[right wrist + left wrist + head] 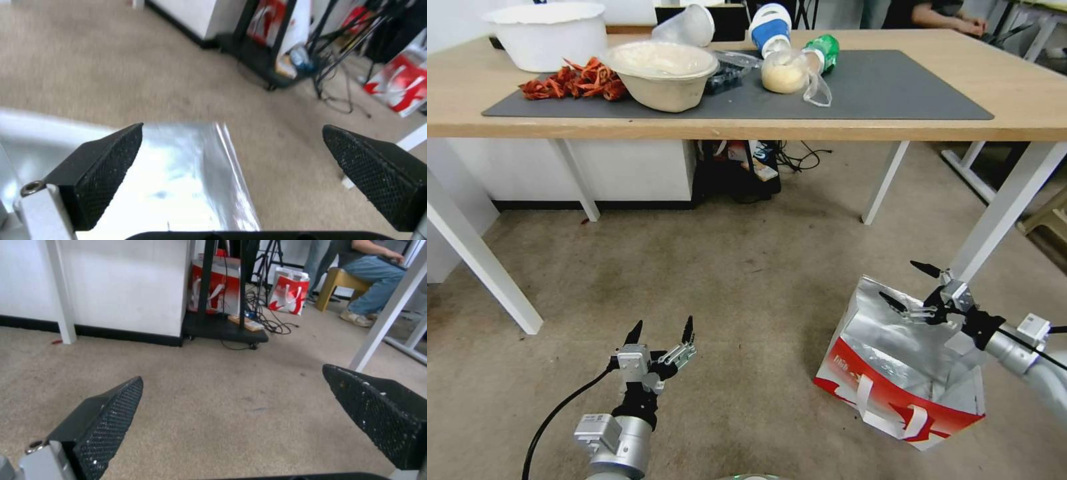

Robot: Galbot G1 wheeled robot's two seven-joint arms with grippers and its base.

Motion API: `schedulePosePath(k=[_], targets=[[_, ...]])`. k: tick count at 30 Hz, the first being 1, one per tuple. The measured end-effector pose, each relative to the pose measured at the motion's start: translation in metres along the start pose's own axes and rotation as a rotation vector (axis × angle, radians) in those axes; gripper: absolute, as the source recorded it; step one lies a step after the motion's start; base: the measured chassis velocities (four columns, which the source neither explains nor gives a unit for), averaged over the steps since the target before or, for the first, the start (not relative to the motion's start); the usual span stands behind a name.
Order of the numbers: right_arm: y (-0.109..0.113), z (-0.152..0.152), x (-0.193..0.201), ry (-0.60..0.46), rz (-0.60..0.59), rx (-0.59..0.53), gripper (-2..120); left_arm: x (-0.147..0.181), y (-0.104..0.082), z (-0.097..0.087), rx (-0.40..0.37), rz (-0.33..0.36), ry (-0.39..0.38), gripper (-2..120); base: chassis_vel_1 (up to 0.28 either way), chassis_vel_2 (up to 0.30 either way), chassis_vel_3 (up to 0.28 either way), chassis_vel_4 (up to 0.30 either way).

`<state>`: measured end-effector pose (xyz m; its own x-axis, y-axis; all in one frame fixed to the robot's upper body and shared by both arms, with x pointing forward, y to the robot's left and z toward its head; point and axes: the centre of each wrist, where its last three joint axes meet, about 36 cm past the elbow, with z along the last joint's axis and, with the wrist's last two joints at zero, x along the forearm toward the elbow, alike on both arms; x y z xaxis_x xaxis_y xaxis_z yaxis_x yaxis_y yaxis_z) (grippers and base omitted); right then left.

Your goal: Pick up the food delivery bag from the floor and place it on the table.

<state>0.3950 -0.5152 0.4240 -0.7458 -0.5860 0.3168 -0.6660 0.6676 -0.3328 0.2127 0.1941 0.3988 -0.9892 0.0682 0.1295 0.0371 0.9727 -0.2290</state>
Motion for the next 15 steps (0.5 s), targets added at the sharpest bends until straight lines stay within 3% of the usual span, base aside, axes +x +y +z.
schedulePosePath(k=[7, 15], targets=[[-0.033, 0.012, -0.029, 0.072, -0.058, 0.047, 100, -0.003, 0.0, 0.008, -0.008, -0.003, 0.009, 100, 0.0, 0.0, 0.0, 0.0], [-0.036, 0.026, -0.065, 0.126, -0.17, 0.069, 100, -0.005, 0.003, 0.008, -0.015, -0.007, 0.009, 100, 0.0, 0.0, 0.0, 0.0]])
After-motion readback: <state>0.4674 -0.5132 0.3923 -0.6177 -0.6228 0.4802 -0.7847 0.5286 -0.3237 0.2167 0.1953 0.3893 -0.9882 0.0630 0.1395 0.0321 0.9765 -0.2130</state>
